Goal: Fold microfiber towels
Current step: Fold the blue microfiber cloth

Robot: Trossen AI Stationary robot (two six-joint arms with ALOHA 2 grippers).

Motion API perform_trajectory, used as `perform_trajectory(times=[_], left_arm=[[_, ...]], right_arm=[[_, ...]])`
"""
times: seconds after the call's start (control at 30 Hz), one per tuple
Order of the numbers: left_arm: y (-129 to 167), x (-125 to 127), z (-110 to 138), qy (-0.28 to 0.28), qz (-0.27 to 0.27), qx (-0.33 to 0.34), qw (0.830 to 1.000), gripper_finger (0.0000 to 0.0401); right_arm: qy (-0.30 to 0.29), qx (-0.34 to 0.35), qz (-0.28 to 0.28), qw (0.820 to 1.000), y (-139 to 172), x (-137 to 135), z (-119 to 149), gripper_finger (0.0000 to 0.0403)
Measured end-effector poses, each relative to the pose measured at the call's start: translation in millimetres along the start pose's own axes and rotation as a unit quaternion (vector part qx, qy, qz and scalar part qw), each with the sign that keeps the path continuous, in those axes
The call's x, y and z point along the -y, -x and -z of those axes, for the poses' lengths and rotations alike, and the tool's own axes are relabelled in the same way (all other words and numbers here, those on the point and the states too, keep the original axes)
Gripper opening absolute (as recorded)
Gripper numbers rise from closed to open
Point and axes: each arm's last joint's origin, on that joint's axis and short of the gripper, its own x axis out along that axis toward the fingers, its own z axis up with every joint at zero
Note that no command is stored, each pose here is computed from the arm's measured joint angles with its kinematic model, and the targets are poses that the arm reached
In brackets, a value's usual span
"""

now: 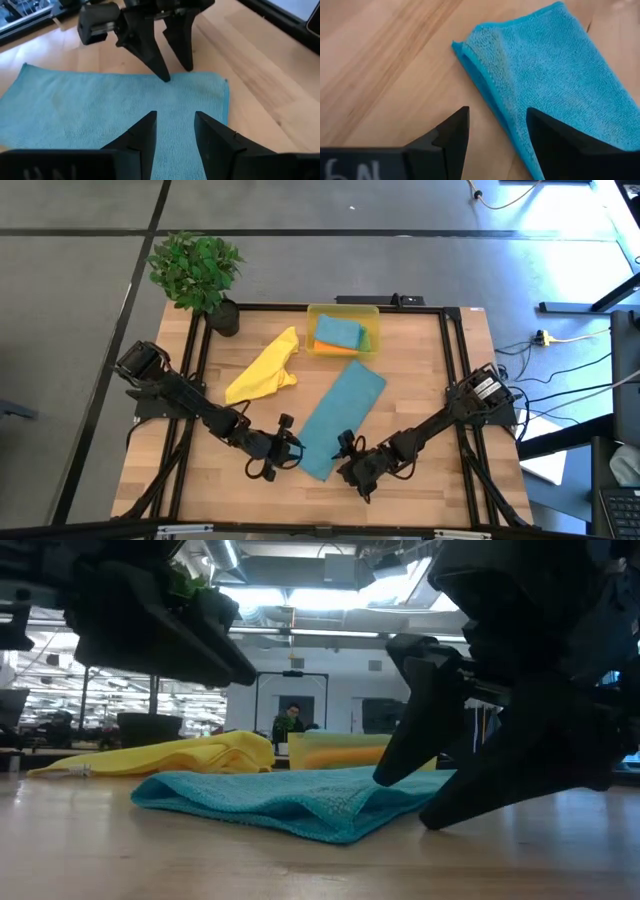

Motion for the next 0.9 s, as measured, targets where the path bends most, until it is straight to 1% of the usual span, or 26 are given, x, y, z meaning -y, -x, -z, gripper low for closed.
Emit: perform_trajectory(times=[0.17,0.4,0.63,0.7,0.83,0.9], left_arm=[[-0.3,-0.1,-2.3,0.006,-0.001,0.013,1.000,0.0124],[-9.1,4.4,6.9,0.018,0.007,-0.003,1.000,0.0124],[-21.0,8.2,18.7,0.018,0.007,-0.017,1.000,0.0124],[-23.4,7.1,21.4,0.018,0.004,-0.022,1.000,0.0124],[-28.5,3.1,26.8,0.020,-0.003,-0.033,0.999,0.0124],[-30.4,1.2,28.7,0.021,-0.006,-0.037,0.999,0.0124]], right_arm=[[-0.002,-0.010,0.015,1.000,-4.4,3.1,2.9,0.0198],[0.009,-0.019,0.034,0.999,-9.9,9.5,6.4,0.0198],[0.011,-0.013,0.088,0.996,-11.7,13.6,5.9,0.0198],[0.010,-0.013,0.095,0.995,-12.3,14.8,6.1,0.0198],[0.010,-0.020,0.127,0.992,-12.0,16.2,6.7,0.0198],[0.009,-0.018,0.129,0.992,-12.0,16.4,6.3,0.0198]])
